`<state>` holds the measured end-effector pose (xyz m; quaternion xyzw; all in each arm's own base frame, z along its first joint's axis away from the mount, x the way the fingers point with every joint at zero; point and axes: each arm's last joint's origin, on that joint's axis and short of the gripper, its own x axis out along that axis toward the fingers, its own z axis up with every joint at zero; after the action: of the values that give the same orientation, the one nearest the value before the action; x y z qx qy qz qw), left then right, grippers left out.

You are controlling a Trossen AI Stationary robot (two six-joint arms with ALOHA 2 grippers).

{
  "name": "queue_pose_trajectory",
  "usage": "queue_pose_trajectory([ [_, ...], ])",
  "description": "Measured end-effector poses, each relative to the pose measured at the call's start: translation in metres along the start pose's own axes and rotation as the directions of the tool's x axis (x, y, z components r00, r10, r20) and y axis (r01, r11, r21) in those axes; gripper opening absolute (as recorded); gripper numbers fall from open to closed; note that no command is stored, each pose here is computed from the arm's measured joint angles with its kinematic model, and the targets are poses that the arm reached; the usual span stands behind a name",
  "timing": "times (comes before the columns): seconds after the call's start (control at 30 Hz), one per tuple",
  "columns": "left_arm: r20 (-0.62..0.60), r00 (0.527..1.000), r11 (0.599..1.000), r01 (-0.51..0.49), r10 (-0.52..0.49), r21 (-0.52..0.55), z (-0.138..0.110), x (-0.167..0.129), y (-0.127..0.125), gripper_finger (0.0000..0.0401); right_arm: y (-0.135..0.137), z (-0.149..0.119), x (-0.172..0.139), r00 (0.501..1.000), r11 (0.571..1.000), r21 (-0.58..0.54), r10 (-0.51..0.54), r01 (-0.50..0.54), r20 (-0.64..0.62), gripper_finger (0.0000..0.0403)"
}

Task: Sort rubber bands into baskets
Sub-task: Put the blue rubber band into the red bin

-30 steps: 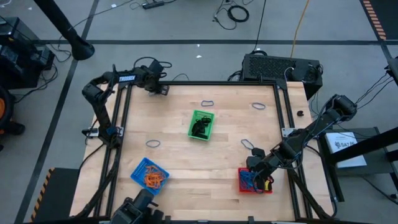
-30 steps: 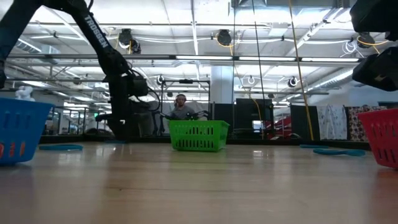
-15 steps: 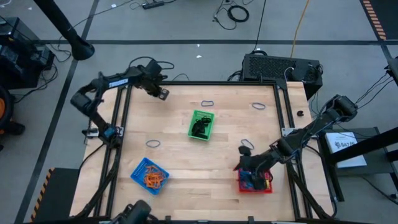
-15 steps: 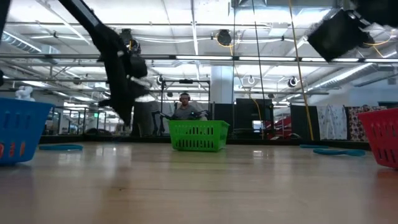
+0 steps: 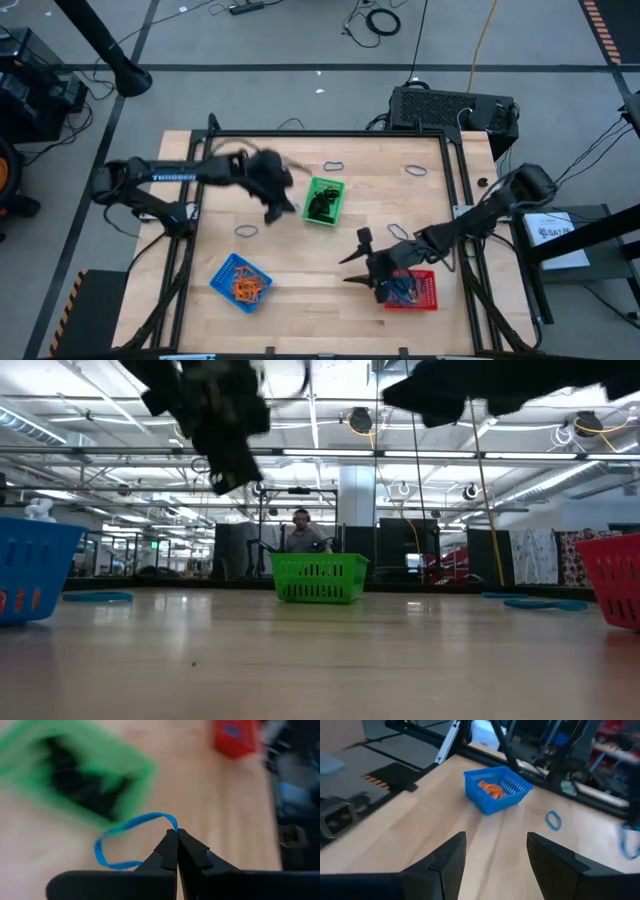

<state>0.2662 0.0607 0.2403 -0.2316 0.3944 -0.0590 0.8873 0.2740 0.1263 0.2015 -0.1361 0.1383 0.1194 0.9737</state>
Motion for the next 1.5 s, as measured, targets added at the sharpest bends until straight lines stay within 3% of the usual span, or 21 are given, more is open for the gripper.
queue_pose_trajectory([
  [0.13, 0.013, 0.990, 0.975, 0.137, -0.141, 0.177, -0.005, 0.024, -0.048, 0.0002, -0.004, -0.006, 0.014, 0.998, 0.997, -0.064, -0.036, 0.039, 0.054, 0.0203],
  [0.3, 0.035, 0.954, 0.899, 0.269, -0.298, 0.345, -0.012, 0.043, -0.097, 0.0002, -0.013, -0.010, 0.026, 0.987, 0.991, -0.089, -0.088, 0.100, 0.132, 0.0203],
  [0.5, 0.101, 0.928, 0.854, 0.282, -0.359, 0.437, -0.016, 0.055, -0.126, 0.0002, -0.024, -0.012, 0.034, 0.967, 0.987, -0.051, -0.138, 0.152, 0.212, 0.0203],
  [0.73, 0.138, 0.935, 0.860, 0.235, -0.328, 0.453, -0.018, 0.066, -0.131, 0.0002, -0.032, -0.014, 0.037, 0.966, 0.998, 0.027, -0.069, 0.064, 0.249, 0.0203],
  [1.13, 0.210, 0.914, 0.854, 0.216, -0.348, 0.473, -0.012, 0.083, -0.130, 0.0002, -0.040, -0.011, 0.042, 0.974, 0.999, 0.044, -0.019, 0.010, 0.225, 0.0202],
  [1.5, 0.215, 0.923, 0.861, 0.187, -0.318, 0.473, -0.012, 0.084, -0.126, 0.0002, -0.039, -0.017, 0.043, 0.987, 0.998, 0.070, -0.004, -0.007, 0.162, 0.0161],
])
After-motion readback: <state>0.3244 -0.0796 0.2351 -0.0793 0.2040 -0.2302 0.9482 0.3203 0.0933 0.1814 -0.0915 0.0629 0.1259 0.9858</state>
